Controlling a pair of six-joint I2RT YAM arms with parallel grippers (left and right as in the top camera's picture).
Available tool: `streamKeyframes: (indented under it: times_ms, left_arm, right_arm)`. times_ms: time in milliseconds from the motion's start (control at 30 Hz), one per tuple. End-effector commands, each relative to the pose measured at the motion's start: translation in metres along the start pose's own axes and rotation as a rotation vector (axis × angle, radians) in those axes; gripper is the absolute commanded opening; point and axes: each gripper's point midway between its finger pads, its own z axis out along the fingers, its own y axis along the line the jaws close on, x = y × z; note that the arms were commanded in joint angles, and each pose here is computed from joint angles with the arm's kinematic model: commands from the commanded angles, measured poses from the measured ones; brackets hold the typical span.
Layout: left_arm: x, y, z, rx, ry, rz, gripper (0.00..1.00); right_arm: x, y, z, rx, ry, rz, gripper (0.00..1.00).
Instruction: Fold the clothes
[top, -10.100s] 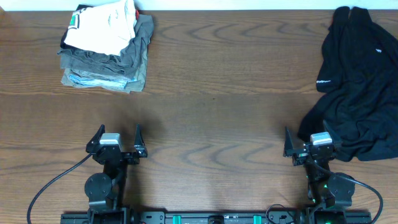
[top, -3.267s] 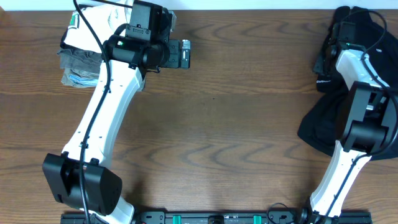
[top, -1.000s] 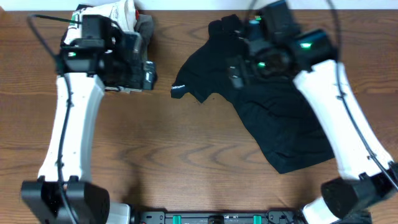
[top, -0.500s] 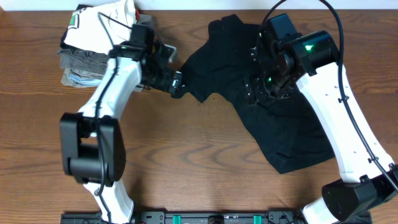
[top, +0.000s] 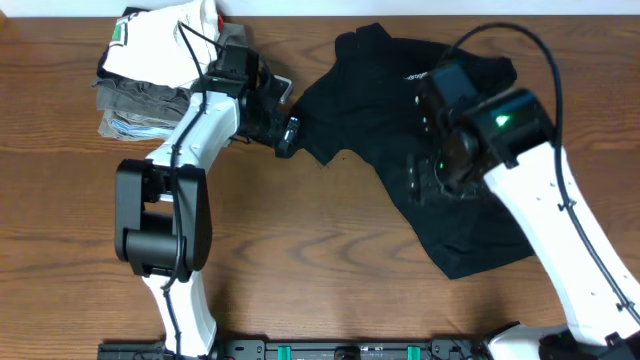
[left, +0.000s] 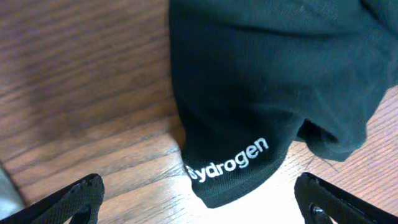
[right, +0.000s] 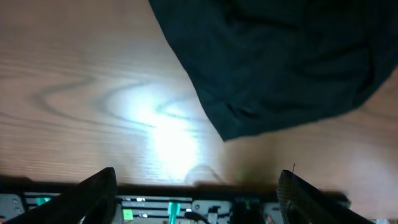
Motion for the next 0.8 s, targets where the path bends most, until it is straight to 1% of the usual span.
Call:
streamKeyframes:
  times_ms: [0,133,200,300,367,433,467,533,667,767]
  left_arm:
    - [0.005,-0.010,0.009,0.005,0.028,0.037,0.99]
    - [0.005,-0.019,0.015,0.012,0.036,0.057,0.99]
    - [0.008,-0.024,0.020,0.019,0.054,0.064,0.95]
    - [0.015,-0.030,0.025,0.028,0.080,0.067,0.80]
    - [0.018,-0.033,0.026,0.031,0.092,0.064,0.66]
    - [0.017,-0.034,0.026,0.031,0.091,0.052,0.42]
    - [0.016,-0.034,0.026,0.030,0.088,0.044,0.34]
    - [0.015,-0.033,0.027,0.029,0.082,0.040,0.21]
    - [0.014,-0.033,0.027,0.028,0.080,0.034,0.08]
    - [0.012,-0.032,0.027,0.025,0.070,0.023,0.06]
  right_arm:
    - [0.013,-0.008,0.007,0.045,-0.003,0.069,0.80]
    - [0.023,-0.010,0.016,0.048,0.006,0.102,0.80]
    - [0.029,-0.012,0.020,0.049,0.018,0.120,0.80]
    - [0.039,-0.013,0.024,0.042,0.039,0.143,0.80]
    - [0.044,-0.013,0.027,0.042,0.042,0.158,0.79]
    - [0.047,-0.013,0.033,0.042,0.042,0.167,0.78]
    - [0.049,-0.012,0.037,0.043,0.046,0.174,0.78]
    - [0.052,-0.010,0.047,0.040,0.060,0.172,0.78]
    - [0.065,-0.014,0.076,0.069,0.109,0.209,0.77]
    - [0.077,-0.019,0.097,0.101,0.147,0.254,0.76]
